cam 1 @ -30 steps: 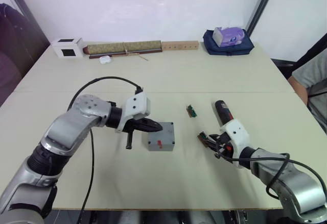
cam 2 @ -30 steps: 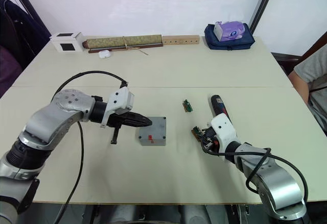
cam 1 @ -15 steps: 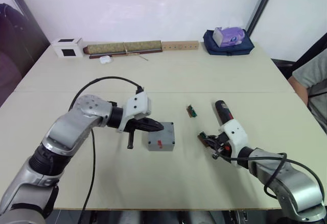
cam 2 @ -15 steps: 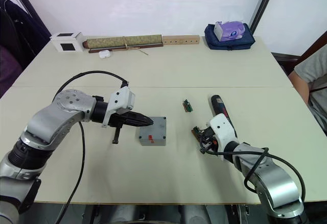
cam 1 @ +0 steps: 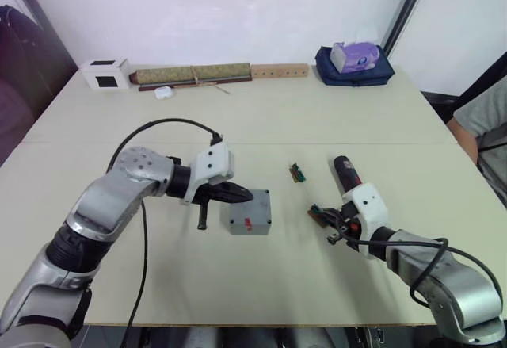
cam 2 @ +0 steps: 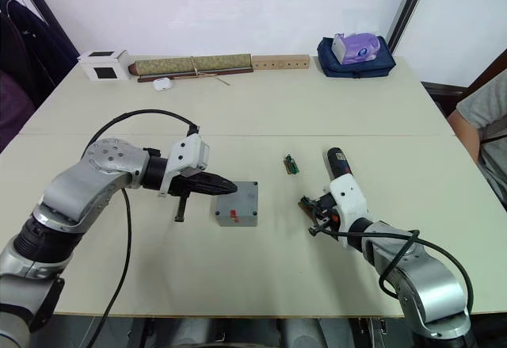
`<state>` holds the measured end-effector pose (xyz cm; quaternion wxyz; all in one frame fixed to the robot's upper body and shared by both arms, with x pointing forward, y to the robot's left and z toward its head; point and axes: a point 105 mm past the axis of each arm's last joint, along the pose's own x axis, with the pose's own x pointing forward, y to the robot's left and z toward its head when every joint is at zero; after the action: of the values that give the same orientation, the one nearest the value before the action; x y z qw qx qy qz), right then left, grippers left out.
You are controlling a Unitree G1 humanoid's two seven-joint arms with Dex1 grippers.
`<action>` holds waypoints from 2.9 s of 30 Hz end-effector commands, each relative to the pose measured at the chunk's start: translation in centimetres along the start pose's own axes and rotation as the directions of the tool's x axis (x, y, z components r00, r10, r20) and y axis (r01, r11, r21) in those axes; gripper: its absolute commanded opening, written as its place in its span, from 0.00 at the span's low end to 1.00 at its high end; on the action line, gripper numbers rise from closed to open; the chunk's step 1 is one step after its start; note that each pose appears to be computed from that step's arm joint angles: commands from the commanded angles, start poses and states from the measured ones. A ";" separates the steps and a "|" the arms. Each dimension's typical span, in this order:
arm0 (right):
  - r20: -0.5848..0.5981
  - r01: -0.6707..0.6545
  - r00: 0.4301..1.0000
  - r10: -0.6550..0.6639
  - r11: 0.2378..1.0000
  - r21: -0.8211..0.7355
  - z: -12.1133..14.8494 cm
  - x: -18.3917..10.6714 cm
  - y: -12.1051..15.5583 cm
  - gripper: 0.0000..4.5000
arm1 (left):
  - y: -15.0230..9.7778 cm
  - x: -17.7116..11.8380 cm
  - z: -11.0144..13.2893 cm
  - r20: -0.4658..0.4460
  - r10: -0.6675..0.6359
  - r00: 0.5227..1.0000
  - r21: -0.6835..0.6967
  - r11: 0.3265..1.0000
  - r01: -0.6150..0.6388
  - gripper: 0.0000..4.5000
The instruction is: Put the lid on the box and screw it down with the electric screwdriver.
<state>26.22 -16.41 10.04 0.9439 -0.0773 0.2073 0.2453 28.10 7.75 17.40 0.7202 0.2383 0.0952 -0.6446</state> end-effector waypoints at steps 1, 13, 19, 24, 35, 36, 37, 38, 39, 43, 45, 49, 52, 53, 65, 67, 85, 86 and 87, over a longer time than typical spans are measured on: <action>0.084 -0.019 0.996 0.019 1.000 -0.007 2.1 -0.8 0.5 0.00 | 0.6 -0.3 0.4 0.022 0.027 0.999 0.009 1.000 -0.027 0.00; 0.282 -0.169 0.940 0.191 0.980 -0.101 7.9 -0.4 3.8 0.00 | 3.1 -3.9 -0.5 0.037 0.162 0.986 -0.118 0.981 -0.156 0.00; 0.323 -0.223 0.913 0.248 0.968 -0.114 9.3 2.1 5.6 0.00 | 2.4 -4.5 -1.0 0.043 0.169 0.985 -0.186 0.970 -0.158 0.00; 0.303 -0.244 0.912 0.278 0.959 -0.144 8.9 3.0 6.2 0.00 | 1.9 -4.3 -1.5 0.027 0.176 0.984 -0.194 0.967 -0.168 0.00; 0.264 -0.268 0.915 0.304 0.949 -0.163 7.6 3.7 6.3 0.00 | 1.5 -3.8 -1.8 0.015 0.177 0.984 -0.192 0.966 -0.171 0.00; 0.263 -0.276 0.913 0.311 0.947 -0.164 7.6 3.6 6.5 0.00 | 1.5 -3.8 -1.8 0.016 0.177 0.984 -0.191 0.967 -0.171 0.00; 0.262 -0.280 0.912 0.316 0.946 -0.164 7.5 3.6 6.6 0.00 | 1.5 -3.8 -1.8 0.016 0.177 0.984 -0.190 0.967 -0.171 0.00; 0.260 -0.283 0.912 0.317 0.945 -0.163 7.4 3.6 6.7 0.00 | 1.5 -3.8 -1.8 0.016 0.176 0.984 -0.190 0.967 -0.170 0.00; 0.258 -0.284 0.912 0.318 0.945 -0.162 7.3 3.6 6.7 0.00 | 1.5 -3.8 -1.8 0.015 0.176 0.984 -0.190 0.967 -0.170 0.00; 0.253 -0.290 0.911 0.325 0.943 -0.165 7.0 3.6 7.0 0.00 | 1.4 -3.6 -1.9 0.011 0.168 0.986 -0.188 0.969 -0.163 0.00; 0.257 -0.293 0.909 0.327 0.942 -0.162 7.0 3.6 7.1 0.00 | 1.4 -3.5 -2.0 0.011 0.167 0.986 -0.187 0.969 -0.162 0.00; 0.262 -0.292 0.908 0.328 0.942 -0.167 7.1 3.8 7.2 0.00 | 1.4 -3.4 -1.8 0.016 0.164 0.986 -0.186 0.970 -0.158 0.00; 0.266 -0.291 0.906 0.328 0.942 -0.169 7.2 3.7 7.2 0.00 | 1.4 -3.4 -1.8 0.016 0.164 0.986 -0.186 0.970 -0.159 0.00; 0.267 -0.292 0.906 0.329 0.941 -0.169 7.2 3.7 7.2 0.00 | 1.4 -3.4 -1.8 0.016 0.165 0.986 -0.186 0.970 -0.159 0.00; 0.246 -0.299 0.909 0.337 0.937 -0.178 6.8 4.2 7.4 0.00 | 1.4 -3.3 -1.9 0.019 0.172 0.985 -0.186 0.968 -0.166 0.00; 0.243 -0.299 0.910 0.337 0.937 -0.179 6.7 4.2 7.3 0.00 | 1.5 -3.3 -1.9 0.019 0.174 0.985 -0.186 0.968 -0.167 0.00; 0.242 -0.255 0.922 0.301 0.946 -0.202 6.5 4.7 6.3 0.00 | 1.4 -3.2 -1.9 0.023 0.178 0.984 -0.181 0.968 -0.171 0.00; 0.242 -0.253 0.923 0.299 0.946 -0.204 6.5 4.7 6.3 0.00 | 1.4 -3.2 -1.9 0.025 0.177 0.984 -0.182 0.969 -0.169 0.00; 0.241 -0.253 0.923 0.299 0.946 -0.205 6.5 4.7 6.3 0.00 | 1.4 -3.1 -1.9 0.026 0.175 0.984 -0.182 0.969 -0.168 0.00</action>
<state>29.01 -7.00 13.33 0.9065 -0.0876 0.0699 0.4071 29.65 12.09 16.65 0.7988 0.1548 0.1402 -0.5642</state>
